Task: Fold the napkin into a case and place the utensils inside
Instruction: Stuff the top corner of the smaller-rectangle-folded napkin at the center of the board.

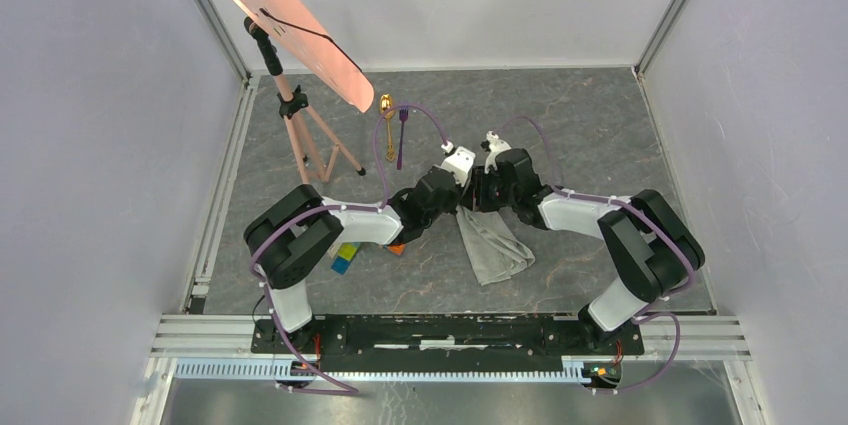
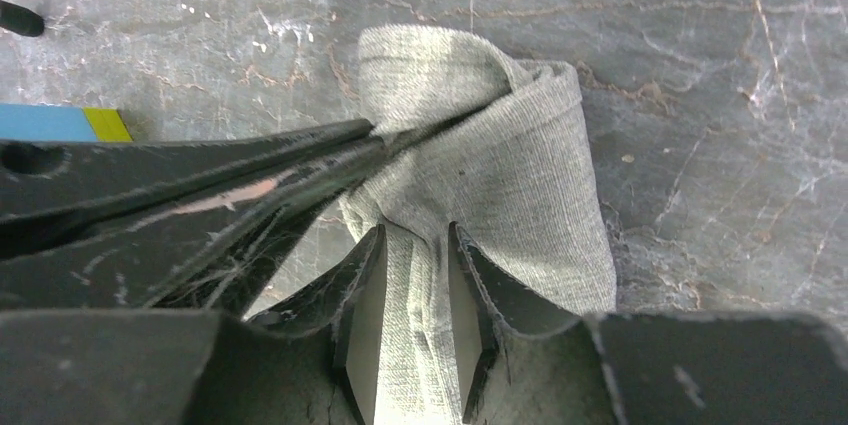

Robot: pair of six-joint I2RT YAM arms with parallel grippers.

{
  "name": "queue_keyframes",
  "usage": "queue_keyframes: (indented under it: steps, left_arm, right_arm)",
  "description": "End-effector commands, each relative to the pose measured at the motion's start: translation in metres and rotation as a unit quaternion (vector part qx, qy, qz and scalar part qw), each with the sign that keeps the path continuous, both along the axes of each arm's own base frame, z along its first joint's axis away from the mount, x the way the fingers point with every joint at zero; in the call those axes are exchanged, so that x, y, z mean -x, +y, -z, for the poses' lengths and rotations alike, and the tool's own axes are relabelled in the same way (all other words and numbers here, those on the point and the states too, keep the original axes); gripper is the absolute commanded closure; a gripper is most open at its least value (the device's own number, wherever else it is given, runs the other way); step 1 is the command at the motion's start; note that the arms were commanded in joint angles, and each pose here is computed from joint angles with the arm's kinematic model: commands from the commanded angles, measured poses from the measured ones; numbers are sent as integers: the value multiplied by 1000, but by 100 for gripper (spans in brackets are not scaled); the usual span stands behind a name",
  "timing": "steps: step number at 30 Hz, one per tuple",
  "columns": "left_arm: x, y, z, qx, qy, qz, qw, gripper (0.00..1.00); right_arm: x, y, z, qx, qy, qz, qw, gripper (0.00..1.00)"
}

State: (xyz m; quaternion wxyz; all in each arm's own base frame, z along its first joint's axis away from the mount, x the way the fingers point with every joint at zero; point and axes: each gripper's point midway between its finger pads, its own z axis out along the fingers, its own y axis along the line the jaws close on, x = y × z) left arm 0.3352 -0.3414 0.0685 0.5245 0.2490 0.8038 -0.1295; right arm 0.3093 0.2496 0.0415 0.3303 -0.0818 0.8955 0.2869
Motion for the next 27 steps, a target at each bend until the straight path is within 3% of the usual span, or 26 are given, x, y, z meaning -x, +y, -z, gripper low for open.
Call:
queue_keyframes:
  steps: [1, 10, 15, 17, 22, 27]
  left_arm:
    - [-2, -6, -31, 49, -16, -4, 999, 98]
    - [-3, -10, -31, 53, -14, 2, 998, 98]
    - [-3, -11, -32, 53, -14, 3, 998, 98]
    - [-2, -12, -32, 56, -12, 5, 998, 98]
    - [2, -12, -25, 64, 1, 6, 998, 98]
    - [6, -5, -19, 61, 4, 2, 998, 98]
  right_arm:
    - [-18, 14, -29, -14, -50, -22, 998, 65]
    - [-20, 21, -17, 8, -52, -30, 998, 62]
    - [-18, 22, -11, 16, -52, -27, 998, 66]
    - [-20, 23, -9, 10, -51, -18, 998, 72]
    - [-35, 27, -20, -46, -59, 32, 997, 98]
    - [-43, 32, -39, -155, -41, 72, 985, 100]
